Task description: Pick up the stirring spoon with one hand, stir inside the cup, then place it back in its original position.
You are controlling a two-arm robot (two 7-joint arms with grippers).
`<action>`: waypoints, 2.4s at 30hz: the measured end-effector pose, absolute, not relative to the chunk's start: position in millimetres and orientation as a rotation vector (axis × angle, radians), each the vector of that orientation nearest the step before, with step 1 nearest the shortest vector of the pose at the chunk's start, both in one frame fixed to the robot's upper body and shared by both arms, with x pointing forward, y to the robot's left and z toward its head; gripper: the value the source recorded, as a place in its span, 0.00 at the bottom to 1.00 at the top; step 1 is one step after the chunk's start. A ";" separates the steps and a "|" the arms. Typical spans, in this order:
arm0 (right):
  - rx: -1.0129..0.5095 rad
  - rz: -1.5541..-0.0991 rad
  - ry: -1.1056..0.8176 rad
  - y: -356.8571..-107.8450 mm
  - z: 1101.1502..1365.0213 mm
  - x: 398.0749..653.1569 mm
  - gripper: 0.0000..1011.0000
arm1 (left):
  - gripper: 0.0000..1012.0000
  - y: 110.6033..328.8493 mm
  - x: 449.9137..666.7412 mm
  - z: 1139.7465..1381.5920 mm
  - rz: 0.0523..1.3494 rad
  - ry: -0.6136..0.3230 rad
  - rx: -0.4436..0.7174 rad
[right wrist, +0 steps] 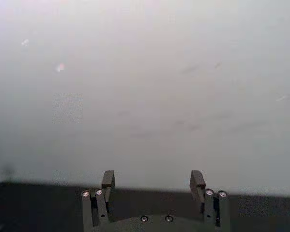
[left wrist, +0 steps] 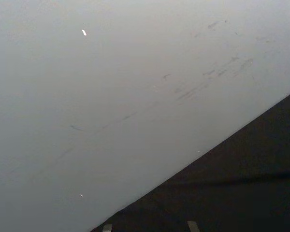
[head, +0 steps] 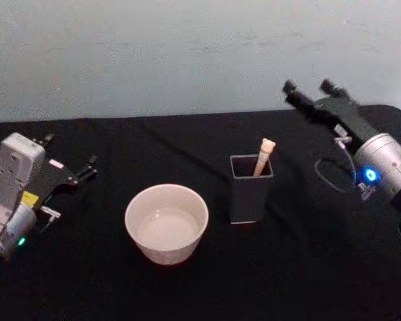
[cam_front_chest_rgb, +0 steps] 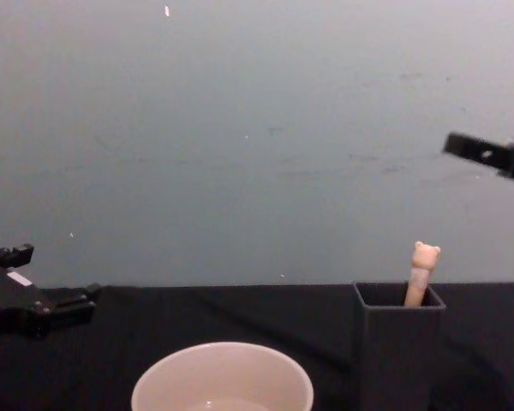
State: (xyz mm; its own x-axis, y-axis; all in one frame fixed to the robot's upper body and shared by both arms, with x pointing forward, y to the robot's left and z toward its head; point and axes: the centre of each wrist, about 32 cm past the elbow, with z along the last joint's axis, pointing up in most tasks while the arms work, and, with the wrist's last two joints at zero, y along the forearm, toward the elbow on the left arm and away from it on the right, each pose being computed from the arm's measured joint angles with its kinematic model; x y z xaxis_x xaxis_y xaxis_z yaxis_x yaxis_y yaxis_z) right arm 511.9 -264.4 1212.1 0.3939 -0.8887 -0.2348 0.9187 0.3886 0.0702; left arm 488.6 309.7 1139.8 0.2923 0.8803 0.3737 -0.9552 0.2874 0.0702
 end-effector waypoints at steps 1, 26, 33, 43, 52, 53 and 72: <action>0.207 -1.178 0.156 -264.6 1212.0 512.3 0.99 | 0.99 309.7 488.6 1139.8 1.248 -0.285 0.304; -0.154 -1.358 0.076 -271.5 1128.1 480.1 0.99 | 0.99 309.6 488.6 1139.8 1.248 -0.285 0.304; -0.151 -1.356 0.074 -271.5 1129.5 480.1 0.99 | 0.99 309.7 488.6 1139.8 1.248 -0.285 0.304; -0.146 -1.354 0.074 -271.6 1130.5 480.2 0.99 | 0.99 309.7 488.6 1139.8 1.248 -0.285 0.304; -0.145 -1.354 0.073 -271.7 1131.0 480.2 0.99 | 0.99 309.7 488.6 1139.8 1.248 -0.285 0.304; -0.144 -1.354 0.073 -271.7 1131.0 480.2 0.99 | 0.99 309.7 488.6 1139.8 1.248 -0.285 0.304; -0.143 -1.354 0.074 -271.6 1131.3 480.2 0.99 | 0.99 309.7 488.6 1139.8 1.248 -0.285 0.304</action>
